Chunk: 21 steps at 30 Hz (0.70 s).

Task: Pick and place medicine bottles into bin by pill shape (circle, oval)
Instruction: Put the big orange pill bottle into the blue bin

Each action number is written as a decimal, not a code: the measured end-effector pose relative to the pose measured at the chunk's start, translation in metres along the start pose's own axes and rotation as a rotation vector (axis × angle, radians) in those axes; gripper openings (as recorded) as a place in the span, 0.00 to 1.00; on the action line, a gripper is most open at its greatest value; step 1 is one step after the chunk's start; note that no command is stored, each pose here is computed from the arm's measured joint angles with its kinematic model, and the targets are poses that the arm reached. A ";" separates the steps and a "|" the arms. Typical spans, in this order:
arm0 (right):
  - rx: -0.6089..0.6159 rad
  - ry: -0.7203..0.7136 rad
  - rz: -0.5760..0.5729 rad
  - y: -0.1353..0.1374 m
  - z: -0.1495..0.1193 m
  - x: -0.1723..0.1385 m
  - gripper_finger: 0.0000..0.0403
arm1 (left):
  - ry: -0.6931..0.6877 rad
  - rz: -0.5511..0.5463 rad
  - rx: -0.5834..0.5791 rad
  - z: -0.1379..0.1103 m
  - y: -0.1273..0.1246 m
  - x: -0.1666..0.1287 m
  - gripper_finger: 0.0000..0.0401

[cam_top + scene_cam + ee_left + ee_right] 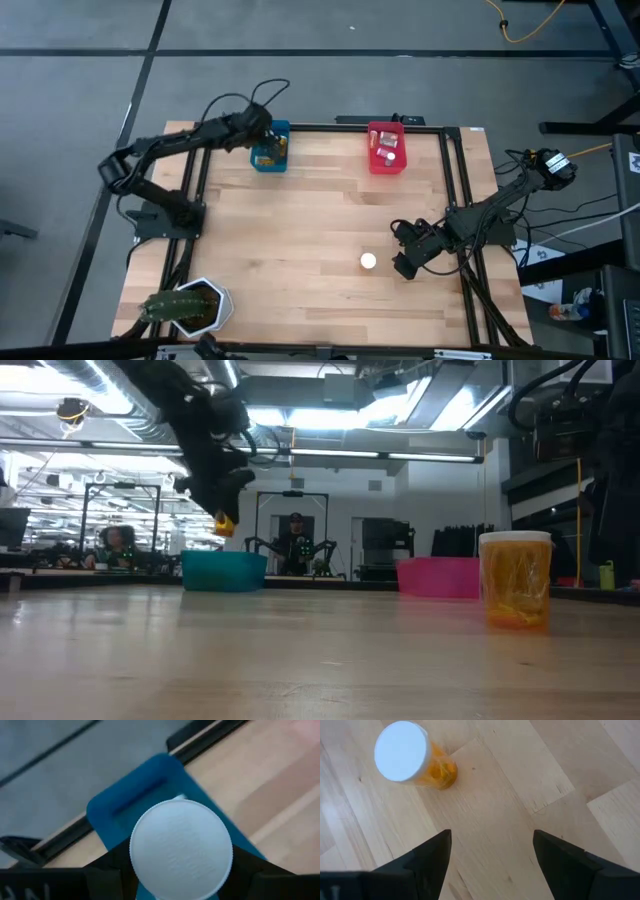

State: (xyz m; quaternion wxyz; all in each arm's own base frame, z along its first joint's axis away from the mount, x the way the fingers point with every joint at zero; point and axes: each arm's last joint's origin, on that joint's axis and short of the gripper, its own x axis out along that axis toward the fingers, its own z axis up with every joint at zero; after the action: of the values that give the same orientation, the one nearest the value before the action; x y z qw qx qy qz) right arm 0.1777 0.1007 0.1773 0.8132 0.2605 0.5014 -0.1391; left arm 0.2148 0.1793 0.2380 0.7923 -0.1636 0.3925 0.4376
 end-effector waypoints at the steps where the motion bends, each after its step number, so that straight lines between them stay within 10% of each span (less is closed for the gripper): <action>1: 0.000 0.000 -0.001 0.000 0.000 0.000 0.70 | 0.028 0.006 0.002 0.003 0.001 0.003 0.46; 21: -0.050 0.000 0.000 0.000 0.000 0.000 0.70 | 0.300 0.021 0.037 0.003 -0.006 0.030 0.59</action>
State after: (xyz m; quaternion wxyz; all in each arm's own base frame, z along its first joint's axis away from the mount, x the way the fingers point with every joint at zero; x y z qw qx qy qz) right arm 0.1777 0.1006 0.1773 0.8194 0.2400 0.5048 -0.1267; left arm 0.2303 0.1946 0.2168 0.7231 -0.2083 0.5161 0.4092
